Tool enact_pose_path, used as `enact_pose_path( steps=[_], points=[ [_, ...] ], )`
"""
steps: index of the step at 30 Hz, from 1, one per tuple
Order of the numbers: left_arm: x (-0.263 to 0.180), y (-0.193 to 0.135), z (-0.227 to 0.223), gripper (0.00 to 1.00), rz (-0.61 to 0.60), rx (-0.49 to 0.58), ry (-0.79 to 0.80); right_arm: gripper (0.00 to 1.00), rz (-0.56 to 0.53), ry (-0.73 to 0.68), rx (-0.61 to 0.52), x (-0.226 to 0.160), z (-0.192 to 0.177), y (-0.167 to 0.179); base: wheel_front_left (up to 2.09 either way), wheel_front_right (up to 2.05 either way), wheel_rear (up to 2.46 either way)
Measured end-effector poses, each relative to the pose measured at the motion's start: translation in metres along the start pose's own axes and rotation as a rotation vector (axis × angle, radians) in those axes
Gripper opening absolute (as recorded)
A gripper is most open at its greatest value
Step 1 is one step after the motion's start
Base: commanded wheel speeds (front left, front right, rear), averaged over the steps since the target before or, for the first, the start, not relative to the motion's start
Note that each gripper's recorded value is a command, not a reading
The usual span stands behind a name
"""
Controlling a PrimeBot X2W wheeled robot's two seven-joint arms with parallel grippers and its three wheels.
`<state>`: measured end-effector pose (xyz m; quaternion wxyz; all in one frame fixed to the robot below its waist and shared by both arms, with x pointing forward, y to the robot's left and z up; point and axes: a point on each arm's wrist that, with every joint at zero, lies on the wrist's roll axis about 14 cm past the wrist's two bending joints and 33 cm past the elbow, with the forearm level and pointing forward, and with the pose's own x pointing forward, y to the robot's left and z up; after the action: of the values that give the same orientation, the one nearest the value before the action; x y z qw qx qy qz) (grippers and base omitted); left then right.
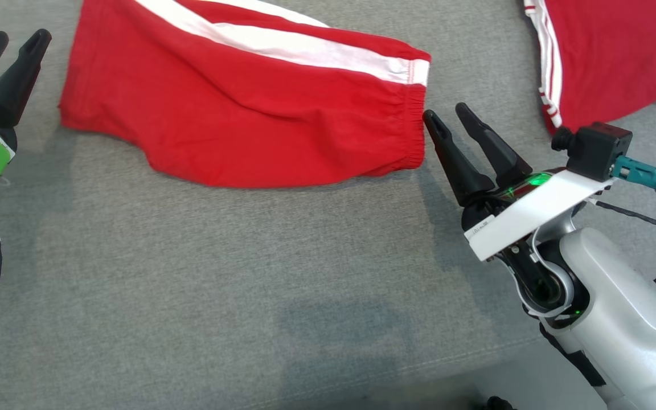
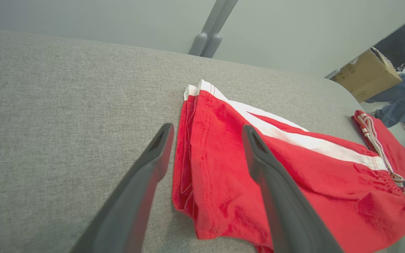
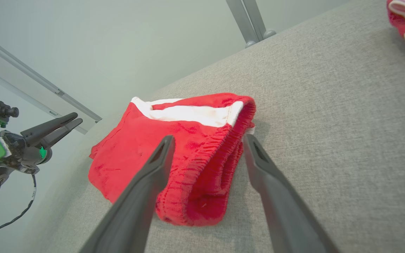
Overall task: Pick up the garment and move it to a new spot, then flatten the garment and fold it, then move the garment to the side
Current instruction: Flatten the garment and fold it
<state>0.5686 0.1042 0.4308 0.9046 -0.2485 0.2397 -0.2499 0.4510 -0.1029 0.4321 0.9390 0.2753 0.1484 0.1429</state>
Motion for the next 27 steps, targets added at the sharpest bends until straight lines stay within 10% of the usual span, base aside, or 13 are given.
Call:
enact_pose_path(
  steps=[27],
  points=[
    [-0.014,0.021,-0.06,1.0,0.004,-0.207,0.338,1.0,0.021,0.074,0.029,0.005,-0.018,0.014,0.0,0.0,0.0]
  ],
)
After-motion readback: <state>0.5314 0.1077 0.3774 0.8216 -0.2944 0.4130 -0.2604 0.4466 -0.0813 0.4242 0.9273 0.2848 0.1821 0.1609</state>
